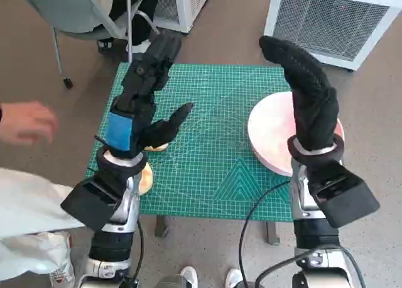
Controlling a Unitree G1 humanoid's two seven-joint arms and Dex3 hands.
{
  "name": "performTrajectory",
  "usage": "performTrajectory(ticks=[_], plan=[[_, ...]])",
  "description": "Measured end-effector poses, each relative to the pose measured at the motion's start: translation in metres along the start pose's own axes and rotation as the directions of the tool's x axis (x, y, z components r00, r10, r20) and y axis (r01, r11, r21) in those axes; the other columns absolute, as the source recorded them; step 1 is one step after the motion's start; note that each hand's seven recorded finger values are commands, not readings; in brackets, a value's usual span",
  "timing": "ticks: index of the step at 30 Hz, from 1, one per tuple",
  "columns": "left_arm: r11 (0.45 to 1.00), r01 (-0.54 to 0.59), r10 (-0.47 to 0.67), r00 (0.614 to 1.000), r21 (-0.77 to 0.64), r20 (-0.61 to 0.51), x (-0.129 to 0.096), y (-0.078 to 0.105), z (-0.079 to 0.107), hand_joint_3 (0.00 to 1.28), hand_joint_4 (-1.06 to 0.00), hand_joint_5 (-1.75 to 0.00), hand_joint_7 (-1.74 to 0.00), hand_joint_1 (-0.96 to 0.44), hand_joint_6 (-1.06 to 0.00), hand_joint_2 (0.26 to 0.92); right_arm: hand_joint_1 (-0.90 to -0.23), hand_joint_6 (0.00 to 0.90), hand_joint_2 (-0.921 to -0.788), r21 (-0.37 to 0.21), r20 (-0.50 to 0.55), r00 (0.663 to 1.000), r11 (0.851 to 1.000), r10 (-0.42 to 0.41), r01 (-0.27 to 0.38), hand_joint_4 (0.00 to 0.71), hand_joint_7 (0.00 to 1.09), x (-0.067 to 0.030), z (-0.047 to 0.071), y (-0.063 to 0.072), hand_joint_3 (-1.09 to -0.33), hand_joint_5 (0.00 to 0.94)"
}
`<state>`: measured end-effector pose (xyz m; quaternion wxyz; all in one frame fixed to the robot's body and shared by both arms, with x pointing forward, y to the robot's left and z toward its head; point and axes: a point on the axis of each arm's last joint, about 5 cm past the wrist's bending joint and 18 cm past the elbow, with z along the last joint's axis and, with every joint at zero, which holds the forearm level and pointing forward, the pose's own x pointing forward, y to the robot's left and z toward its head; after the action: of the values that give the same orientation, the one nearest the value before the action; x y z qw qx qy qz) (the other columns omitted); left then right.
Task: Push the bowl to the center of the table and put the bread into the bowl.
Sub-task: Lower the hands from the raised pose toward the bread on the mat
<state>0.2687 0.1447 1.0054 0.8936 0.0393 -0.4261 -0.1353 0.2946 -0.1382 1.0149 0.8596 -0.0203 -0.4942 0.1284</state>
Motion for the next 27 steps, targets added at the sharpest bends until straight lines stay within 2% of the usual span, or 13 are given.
performTrajectory(ticks=[27], plan=[[1.0, 0.01, -0.01, 1.0, 0.0, -0.006, -0.0005, 0.0007, -0.0009, 0.37, -0.34, 0.0, -0.24, -0.34, -0.28, 0.921, -0.567, -0.001, -0.921, -0.002, -0.002, 1.0, 1.0, -0.01, 0.01, 0.342, 0.75, -0.0037, -0.0022, -0.0005, -0.798, 0.054]])
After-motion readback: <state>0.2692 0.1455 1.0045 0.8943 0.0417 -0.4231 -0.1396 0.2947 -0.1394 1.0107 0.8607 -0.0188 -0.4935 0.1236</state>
